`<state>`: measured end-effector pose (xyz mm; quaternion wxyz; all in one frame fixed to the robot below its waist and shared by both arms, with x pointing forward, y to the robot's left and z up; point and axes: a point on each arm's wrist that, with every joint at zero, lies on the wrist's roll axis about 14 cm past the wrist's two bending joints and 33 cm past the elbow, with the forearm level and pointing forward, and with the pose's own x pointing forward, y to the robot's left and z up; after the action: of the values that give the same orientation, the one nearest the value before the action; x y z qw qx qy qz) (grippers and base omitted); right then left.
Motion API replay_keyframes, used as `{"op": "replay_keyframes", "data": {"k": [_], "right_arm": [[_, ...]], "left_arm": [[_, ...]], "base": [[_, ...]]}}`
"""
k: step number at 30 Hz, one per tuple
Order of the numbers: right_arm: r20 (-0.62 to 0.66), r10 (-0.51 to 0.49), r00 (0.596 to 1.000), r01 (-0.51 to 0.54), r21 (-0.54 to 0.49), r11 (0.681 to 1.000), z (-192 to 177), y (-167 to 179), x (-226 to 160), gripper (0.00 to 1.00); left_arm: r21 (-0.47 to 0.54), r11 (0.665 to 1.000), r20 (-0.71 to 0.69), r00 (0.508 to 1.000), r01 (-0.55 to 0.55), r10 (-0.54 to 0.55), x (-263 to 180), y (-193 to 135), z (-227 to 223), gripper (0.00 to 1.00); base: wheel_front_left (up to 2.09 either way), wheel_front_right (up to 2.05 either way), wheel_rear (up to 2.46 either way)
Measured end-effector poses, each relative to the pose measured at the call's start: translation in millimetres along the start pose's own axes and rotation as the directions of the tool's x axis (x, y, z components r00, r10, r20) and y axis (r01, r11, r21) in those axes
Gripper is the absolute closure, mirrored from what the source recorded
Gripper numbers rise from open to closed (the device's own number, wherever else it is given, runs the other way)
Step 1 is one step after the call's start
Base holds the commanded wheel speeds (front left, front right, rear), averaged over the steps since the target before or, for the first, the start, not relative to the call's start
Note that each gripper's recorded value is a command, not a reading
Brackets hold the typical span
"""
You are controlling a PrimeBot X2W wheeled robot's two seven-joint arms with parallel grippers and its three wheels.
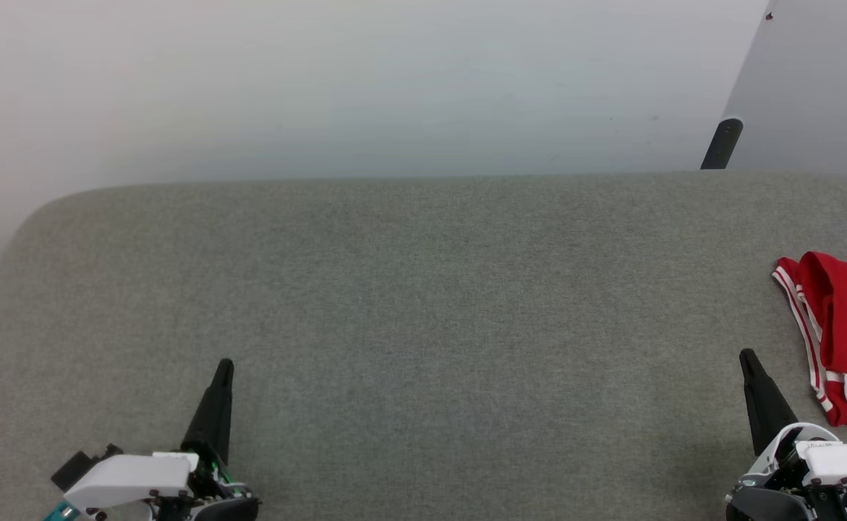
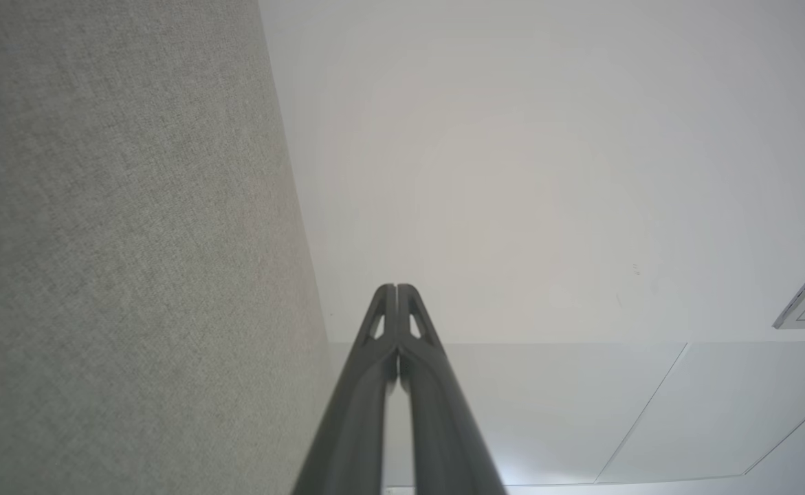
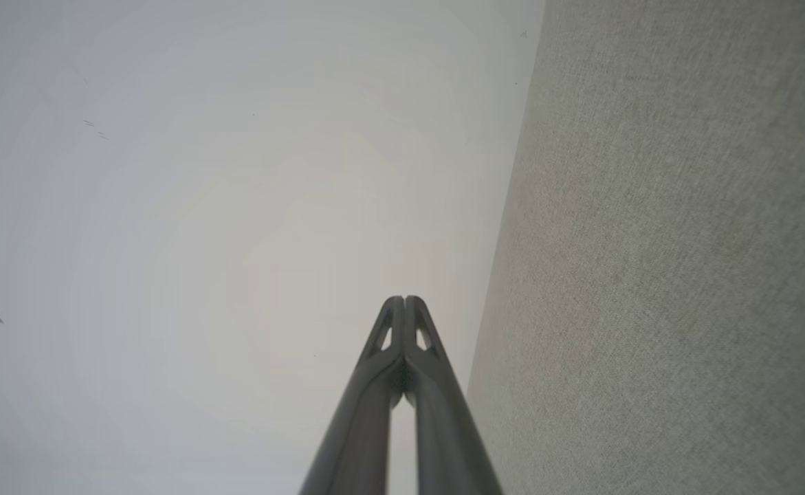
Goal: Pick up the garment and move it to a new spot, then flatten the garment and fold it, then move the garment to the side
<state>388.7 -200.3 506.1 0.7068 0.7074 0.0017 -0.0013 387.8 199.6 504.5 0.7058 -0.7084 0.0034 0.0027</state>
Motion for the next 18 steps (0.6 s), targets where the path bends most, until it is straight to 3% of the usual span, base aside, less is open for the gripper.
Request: {"op": "replay_keyframes", "data": {"k": [18], "right_arm": [[0.000,0.000,1.000,0.000,0.000,1.000,0.0,0.0,0.0,1.00]], "left_arm": [[0.000,1.000,0.000,1.000,0.000,0.000,0.0,0.0,-0.1,1.00]], "base": [[0.00,0.00,0.00]]}}
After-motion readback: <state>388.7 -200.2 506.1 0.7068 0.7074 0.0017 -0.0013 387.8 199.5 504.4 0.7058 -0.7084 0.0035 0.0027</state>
